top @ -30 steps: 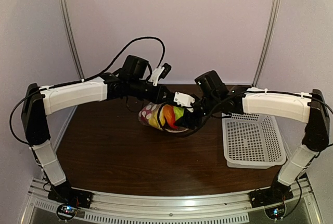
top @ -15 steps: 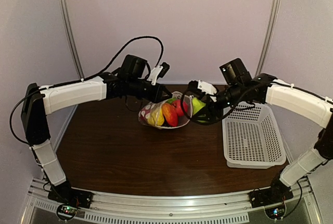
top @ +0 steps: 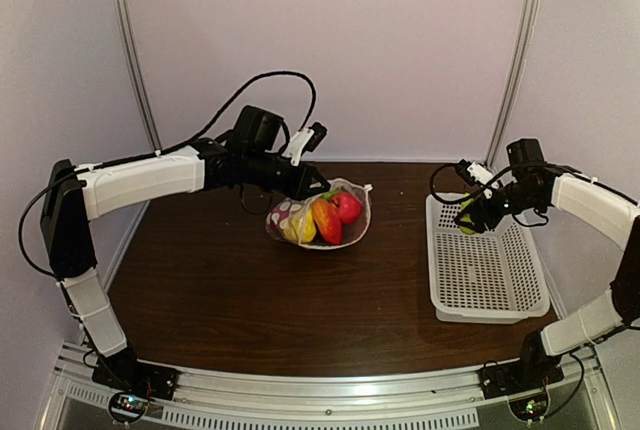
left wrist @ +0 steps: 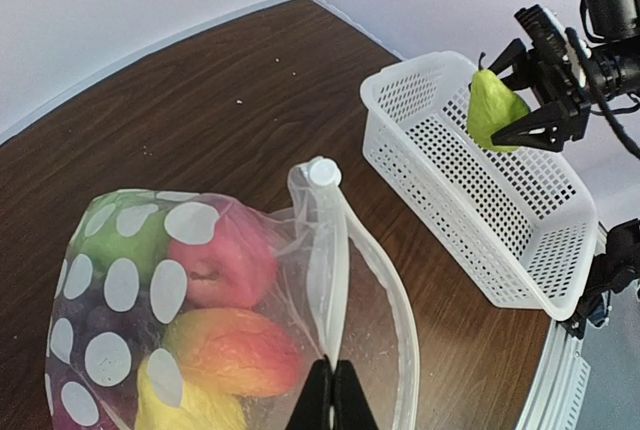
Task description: Open the zip-top bag and remove the fake food
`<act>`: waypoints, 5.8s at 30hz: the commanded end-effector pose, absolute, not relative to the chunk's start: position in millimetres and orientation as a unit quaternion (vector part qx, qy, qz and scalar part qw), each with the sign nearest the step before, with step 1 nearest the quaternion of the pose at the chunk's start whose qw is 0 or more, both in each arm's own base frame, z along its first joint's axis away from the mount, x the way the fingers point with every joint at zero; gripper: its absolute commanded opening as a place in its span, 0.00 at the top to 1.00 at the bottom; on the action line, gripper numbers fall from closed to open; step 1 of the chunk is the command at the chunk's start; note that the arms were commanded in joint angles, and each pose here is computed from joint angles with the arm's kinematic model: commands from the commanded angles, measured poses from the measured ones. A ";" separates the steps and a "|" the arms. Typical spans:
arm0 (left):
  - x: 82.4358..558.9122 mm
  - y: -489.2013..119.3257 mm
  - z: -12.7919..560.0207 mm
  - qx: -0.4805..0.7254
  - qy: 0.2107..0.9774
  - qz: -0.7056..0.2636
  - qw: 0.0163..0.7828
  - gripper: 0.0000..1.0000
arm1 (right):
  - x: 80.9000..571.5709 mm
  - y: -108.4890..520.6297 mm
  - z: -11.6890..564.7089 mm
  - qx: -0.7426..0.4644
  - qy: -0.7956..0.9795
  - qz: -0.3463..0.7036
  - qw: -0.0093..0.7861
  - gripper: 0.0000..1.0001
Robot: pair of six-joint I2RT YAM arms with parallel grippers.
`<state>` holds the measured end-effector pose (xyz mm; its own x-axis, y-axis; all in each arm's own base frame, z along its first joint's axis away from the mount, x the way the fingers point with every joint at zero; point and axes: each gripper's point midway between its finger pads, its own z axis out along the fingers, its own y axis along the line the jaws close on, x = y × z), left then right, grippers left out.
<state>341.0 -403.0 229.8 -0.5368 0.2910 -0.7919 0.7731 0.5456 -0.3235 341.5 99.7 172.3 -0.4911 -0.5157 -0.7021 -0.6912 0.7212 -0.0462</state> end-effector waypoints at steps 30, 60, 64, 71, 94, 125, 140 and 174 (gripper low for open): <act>338.1 -411.2 235.7 0.348 0.794 -0.367 0.338 1.00 | 387.3 75.7 152.9 -0.254 0.907 0.103 0.318 0.00; 357.4 -393.9 246.9 0.269 0.807 -0.402 0.339 1.00 | 328.8 359.4 227.0 -0.499 0.743 0.190 0.404 0.61; 358.8 -389.8 253.5 0.246 0.793 -0.453 0.325 1.00 | 333.9 379.7 223.3 -0.505 0.739 0.197 0.401 0.62; 368.8 -378.4 249.9 0.208 0.786 -0.495 0.307 1.00 | 359.0 392.1 210.1 -0.464 0.761 0.176 0.418 0.55; 385.1 -360.6 247.0 0.176 0.794 -0.496 0.305 1.00 | 406.3 419.7 140.8 -0.430 0.780 0.134 0.435 0.23; 398.8 -344.0 252.9 0.189 0.801 -0.458 0.335 1.00 | 297.9 381.4 296.6 -0.513 0.667 0.360 0.403 0.63; 385.1 -358.8 256.8 0.232 0.779 -0.488 0.317 1.00 | 390.4 309.7 327.9 -0.366 0.729 0.322 0.481 0.62; 387.9 -357.4 251.4 0.232 0.792 -0.469 0.315 1.00 | 361.2 4.9 113.8 -0.182 0.951 0.018 0.249 0.60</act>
<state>384.3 -353.8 241.2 -0.7264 0.0686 -0.6839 0.6313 0.4599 -0.6244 356.9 19.0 133.3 -0.7782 -0.3382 -0.5292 -0.3891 0.9211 -0.0166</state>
